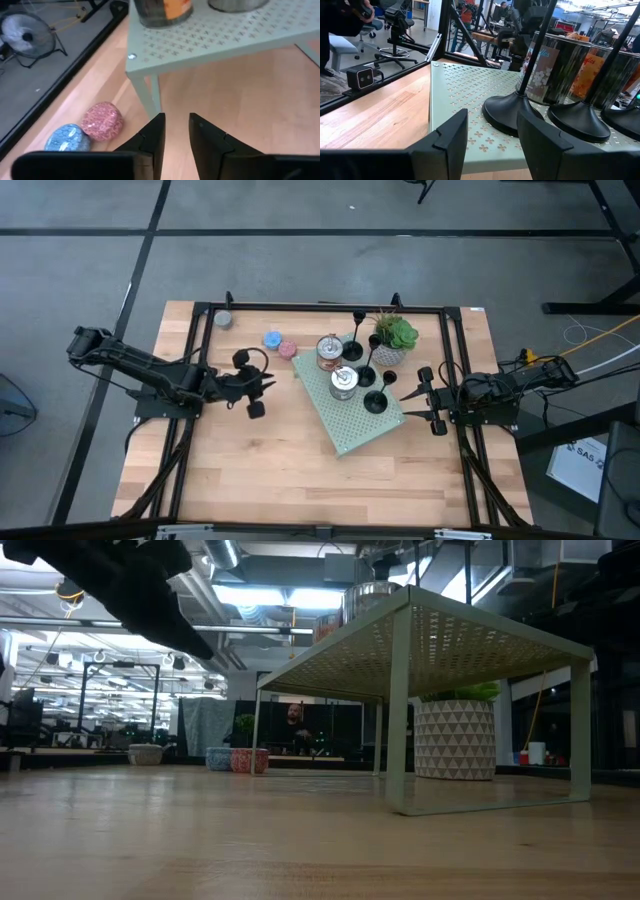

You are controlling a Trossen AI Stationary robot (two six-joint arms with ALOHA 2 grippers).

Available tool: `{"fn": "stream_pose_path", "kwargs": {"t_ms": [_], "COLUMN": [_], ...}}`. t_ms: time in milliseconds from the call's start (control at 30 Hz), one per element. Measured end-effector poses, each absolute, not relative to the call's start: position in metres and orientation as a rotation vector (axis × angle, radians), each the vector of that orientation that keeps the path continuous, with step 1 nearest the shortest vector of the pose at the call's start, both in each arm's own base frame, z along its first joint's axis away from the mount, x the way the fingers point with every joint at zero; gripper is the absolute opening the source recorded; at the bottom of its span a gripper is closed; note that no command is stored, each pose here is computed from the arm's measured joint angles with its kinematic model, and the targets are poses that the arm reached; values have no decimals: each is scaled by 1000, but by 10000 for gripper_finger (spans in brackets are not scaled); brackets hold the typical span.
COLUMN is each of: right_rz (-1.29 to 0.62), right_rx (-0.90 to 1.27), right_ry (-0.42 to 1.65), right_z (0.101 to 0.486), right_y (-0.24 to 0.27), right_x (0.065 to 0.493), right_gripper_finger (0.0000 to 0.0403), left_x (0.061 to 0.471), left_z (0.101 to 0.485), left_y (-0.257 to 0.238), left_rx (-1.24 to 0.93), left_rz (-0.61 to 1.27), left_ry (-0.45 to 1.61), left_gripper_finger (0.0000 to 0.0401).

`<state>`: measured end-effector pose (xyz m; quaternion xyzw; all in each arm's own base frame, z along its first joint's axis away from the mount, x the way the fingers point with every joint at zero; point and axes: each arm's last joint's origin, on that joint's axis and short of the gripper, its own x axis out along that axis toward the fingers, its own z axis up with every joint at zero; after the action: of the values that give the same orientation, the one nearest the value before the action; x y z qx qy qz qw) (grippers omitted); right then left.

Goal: Pick & Place candle stick holders
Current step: Put the blue scented candle on the shelf

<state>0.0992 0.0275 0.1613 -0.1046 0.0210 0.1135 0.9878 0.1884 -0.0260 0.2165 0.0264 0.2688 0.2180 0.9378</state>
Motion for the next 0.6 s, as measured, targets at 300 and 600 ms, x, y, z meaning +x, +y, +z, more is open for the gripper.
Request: {"fn": "stream_pose_path", "kwargs": {"t_ms": [300,600], "right_rz": [228,228], "right_rx": [-210,-210], "right_ry": [42,42], "right_z": [161,161], "right_y": [28,28], "right_x": [99,99], "right_gripper_finger": [171,171], "left_x": [188,189], "left_z": [216,215], "left_y": [-26,-28], "left_rx": [50,34], "left_rz": [428,376], "left_ry": [557,569], "left_gripper_finger": [95,88]}}
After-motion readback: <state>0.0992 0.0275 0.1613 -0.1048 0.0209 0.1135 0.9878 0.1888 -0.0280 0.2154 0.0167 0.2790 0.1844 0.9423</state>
